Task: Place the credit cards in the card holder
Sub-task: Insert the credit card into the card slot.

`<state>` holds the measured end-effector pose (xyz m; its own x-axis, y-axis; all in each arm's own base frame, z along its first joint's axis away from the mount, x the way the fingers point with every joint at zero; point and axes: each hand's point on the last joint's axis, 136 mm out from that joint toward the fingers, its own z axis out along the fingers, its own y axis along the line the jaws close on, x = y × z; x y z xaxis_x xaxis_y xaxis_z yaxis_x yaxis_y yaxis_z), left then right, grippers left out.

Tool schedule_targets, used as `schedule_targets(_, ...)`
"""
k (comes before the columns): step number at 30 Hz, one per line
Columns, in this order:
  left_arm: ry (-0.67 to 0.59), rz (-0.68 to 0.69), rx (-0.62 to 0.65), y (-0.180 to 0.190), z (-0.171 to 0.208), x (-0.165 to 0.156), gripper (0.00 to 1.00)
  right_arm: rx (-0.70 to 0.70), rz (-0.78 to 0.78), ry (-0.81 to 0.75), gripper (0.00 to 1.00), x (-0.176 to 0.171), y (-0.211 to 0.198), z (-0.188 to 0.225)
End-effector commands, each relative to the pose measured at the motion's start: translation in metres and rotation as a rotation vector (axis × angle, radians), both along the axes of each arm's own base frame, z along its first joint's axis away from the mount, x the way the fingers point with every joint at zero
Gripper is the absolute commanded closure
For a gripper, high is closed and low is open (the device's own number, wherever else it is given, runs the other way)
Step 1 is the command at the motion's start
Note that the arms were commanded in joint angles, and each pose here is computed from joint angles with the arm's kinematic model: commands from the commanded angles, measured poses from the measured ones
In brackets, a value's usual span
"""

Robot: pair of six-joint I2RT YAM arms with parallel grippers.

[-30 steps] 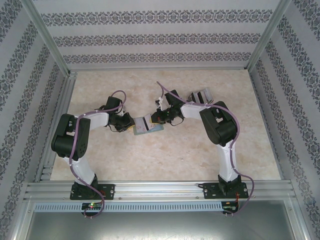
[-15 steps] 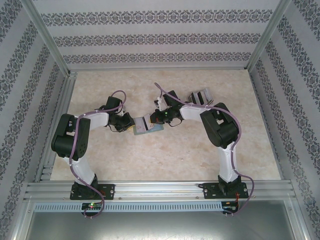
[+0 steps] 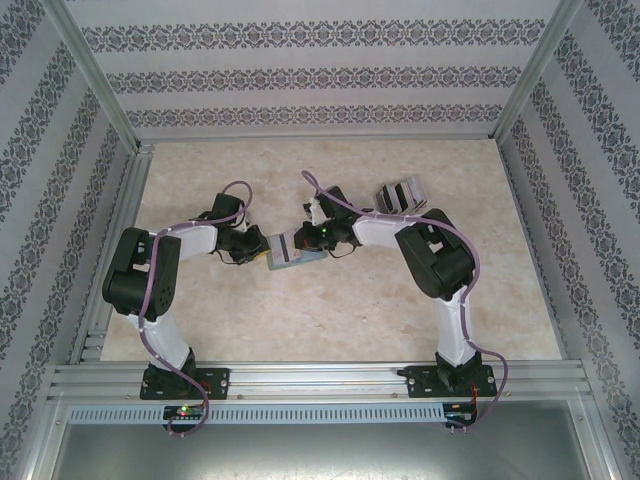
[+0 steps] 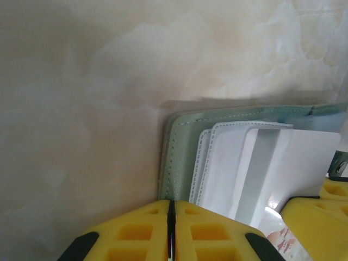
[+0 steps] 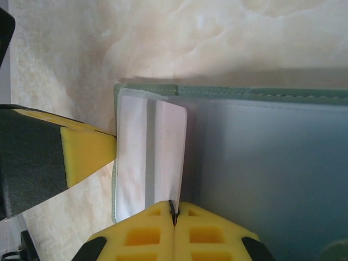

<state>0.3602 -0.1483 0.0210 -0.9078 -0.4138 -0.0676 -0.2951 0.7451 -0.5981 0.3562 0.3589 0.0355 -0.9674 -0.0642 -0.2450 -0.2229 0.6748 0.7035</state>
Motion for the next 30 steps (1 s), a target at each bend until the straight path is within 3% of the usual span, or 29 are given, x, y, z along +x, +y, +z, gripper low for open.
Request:
schedule_targets(1, 0.028, 0.001, -0.013, 0.0, -0.011, -0.006, 0.89, -0.064, 0.01, 0.028, 0.93, -0.013, 0.009, -0.025)
schedule_targets(13, 0.026, 0.005, -0.017, 0.0, -0.011, -0.008, 0.89, -0.051, 0.049, 0.043, 0.87, -0.024, 0.026, -0.027)
schedule_targets(21, 0.024, -0.002, 0.004, 0.003, -0.009, -0.009, 0.9, -0.07, 0.045, -0.017, 0.66, -0.014, 0.014, 0.0)
schedule_targets(30, 0.019, -0.007, 0.012, 0.003, -0.004, -0.006, 0.9, -0.105, 0.032, -0.056, 0.57, -0.003, -0.015, 0.029)
